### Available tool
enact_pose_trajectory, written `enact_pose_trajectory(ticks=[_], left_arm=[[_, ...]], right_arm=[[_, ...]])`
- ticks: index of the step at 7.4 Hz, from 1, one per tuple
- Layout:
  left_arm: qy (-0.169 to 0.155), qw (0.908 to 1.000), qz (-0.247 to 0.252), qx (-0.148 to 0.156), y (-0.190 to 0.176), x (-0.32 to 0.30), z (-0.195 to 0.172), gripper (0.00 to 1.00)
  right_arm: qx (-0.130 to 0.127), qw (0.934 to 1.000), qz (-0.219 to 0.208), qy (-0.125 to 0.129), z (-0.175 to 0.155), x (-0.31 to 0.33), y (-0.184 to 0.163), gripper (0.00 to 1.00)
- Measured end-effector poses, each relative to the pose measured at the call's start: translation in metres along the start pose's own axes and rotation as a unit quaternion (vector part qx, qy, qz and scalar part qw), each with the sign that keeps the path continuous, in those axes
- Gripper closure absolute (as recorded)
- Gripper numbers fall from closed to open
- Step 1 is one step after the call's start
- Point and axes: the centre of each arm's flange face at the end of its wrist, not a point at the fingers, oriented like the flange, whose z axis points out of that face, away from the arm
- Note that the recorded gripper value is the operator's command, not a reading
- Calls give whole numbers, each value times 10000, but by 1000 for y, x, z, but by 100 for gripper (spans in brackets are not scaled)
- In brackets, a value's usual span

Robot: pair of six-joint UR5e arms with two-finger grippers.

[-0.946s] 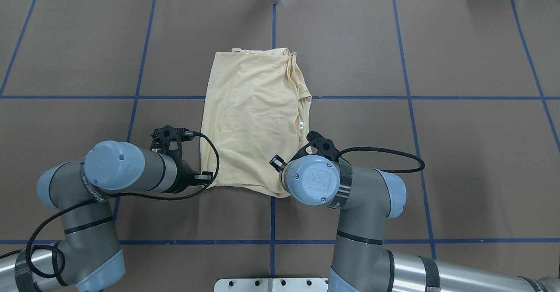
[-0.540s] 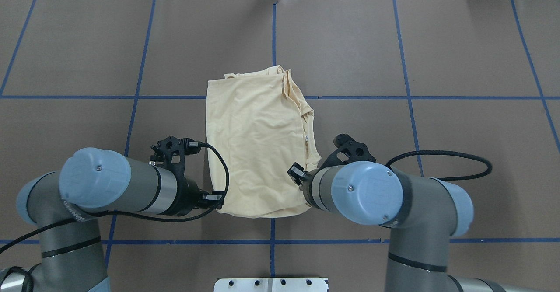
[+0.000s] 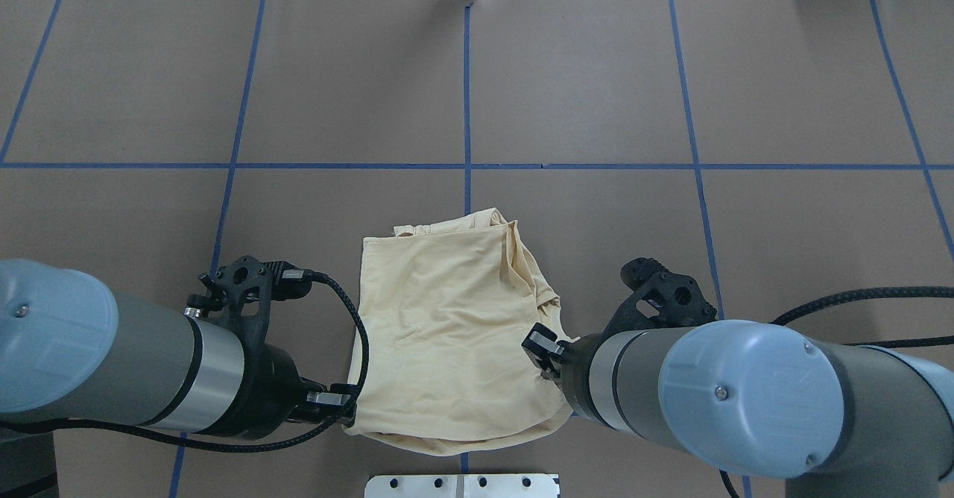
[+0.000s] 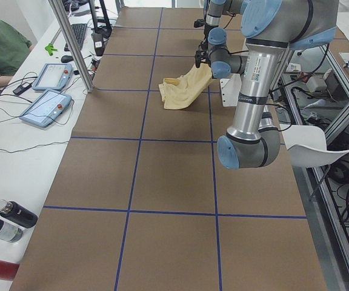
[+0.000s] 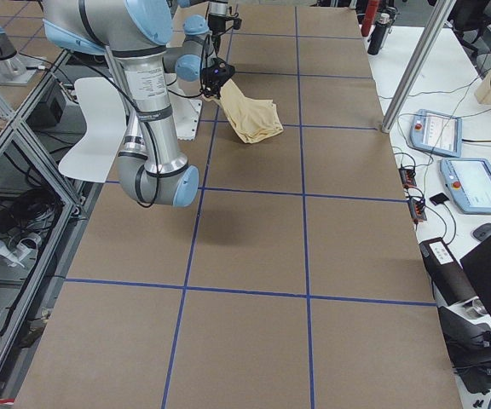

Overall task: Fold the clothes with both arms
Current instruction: 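Lift the near edge with both grippers and fold it away from the robot, then release the shirt and raise both grippers away from the folded bundle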

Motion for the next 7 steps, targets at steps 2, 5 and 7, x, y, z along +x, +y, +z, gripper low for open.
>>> enact_pose_trajectory(ticks=[2,5,7], left_arm=[[-398,9990,-108,141,-23,-7,38,100],[-1057,9911,-93,805,-81,-19,90,100],[-1262,9860,-112,1080,-115,-25,98,100]], right_arm=[[329,9992,-10,224,45,-12,-18,100],[720,9974,56,17,121,-56,-72,100],[904,9959,26,-37,135,-81,-97,100]])
